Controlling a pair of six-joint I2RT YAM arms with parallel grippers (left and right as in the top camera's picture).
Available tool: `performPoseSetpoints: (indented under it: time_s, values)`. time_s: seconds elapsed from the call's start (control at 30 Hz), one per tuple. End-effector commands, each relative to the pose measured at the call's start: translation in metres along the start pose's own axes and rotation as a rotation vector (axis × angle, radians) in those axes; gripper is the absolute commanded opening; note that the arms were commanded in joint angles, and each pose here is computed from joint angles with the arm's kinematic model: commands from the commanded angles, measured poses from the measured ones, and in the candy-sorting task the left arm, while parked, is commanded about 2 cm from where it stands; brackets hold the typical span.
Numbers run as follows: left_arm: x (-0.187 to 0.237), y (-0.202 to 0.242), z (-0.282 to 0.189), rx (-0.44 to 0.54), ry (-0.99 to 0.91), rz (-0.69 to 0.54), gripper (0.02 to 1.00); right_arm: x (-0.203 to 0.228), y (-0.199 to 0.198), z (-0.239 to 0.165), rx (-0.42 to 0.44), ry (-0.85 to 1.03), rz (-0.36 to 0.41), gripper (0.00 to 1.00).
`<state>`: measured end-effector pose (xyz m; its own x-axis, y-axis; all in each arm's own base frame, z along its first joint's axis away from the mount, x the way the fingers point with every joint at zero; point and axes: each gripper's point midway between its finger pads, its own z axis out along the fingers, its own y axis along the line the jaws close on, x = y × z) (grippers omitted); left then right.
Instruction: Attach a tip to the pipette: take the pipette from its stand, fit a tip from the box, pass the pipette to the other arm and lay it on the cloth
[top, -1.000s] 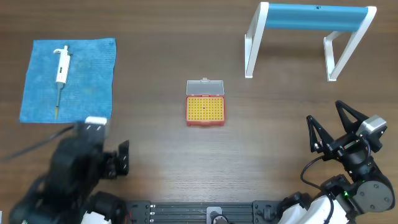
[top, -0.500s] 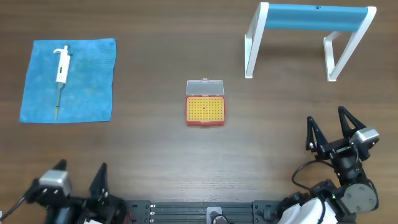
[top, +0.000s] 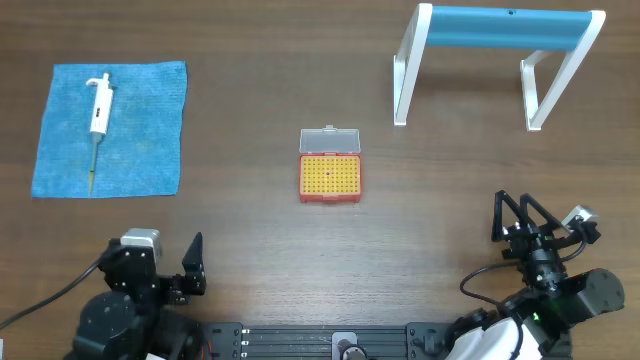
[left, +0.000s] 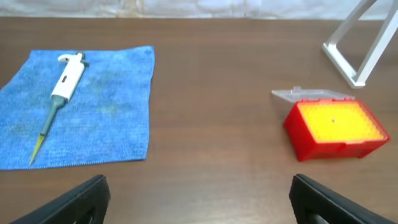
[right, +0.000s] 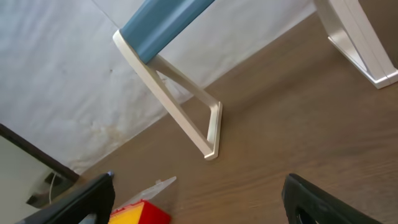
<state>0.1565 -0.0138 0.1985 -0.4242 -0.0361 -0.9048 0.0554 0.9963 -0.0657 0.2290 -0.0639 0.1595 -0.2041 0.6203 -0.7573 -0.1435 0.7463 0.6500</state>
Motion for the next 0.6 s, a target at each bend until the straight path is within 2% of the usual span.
performPoseSetpoints:
  time_s: [0.03, 0.3, 0.4, 0.5, 0.6]
  values:
    - [0.009, 0.005, 0.002, -0.025, 0.034, 0.026, 0.936, -0.001, 0.000, -0.001, 0.001, -0.003, -0.014, 0.869]
    - [0.012, 0.007, 0.003, -0.041, 0.046, 0.021, 0.936, -0.001, 0.000, -0.001, 0.001, -0.003, -0.014, 0.869]
    - [0.015, 0.019, 0.002, -0.111, 0.053, -0.010, 0.934, -0.001, 0.000, -0.001, 0.001, -0.003, -0.014, 0.869]
    - [0.016, 0.041, -0.001, -0.239, 0.051, -0.074, 0.936, -0.001, 0.000, -0.001, 0.001, -0.003, -0.014, 0.869]
    - [0.017, 0.047, -0.004, -0.276, 0.044, -0.093, 0.936, -0.001, 0.000, -0.001, 0.001, -0.003, -0.014, 0.869]
